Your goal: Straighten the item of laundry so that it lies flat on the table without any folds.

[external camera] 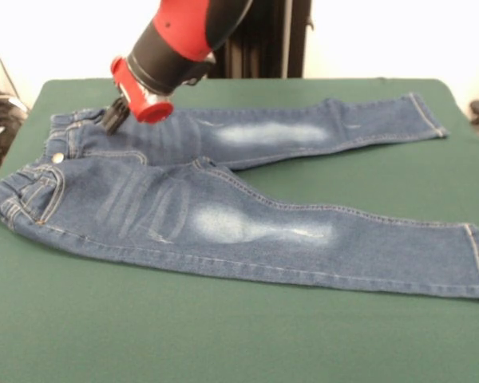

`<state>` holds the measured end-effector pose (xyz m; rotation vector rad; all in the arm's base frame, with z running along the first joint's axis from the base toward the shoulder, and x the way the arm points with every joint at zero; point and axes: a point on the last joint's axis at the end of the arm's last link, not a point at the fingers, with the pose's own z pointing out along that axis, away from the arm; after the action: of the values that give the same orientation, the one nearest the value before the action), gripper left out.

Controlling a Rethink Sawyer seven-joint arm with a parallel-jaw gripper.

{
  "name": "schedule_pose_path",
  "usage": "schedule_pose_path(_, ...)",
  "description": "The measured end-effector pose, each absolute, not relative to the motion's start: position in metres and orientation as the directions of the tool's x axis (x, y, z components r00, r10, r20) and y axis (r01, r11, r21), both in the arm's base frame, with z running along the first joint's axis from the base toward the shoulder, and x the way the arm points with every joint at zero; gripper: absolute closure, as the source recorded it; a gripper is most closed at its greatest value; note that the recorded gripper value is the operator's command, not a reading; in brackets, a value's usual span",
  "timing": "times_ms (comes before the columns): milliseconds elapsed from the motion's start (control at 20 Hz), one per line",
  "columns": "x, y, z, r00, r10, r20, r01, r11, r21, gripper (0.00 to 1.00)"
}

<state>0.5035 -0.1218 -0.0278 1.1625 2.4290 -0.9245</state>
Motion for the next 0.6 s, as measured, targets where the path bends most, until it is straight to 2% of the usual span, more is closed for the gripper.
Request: schedule_pose_path(600,0.504,-0.142,-0.016,-0.574,0.567,-0.591,0.818,0.371,-0.440,1.00)
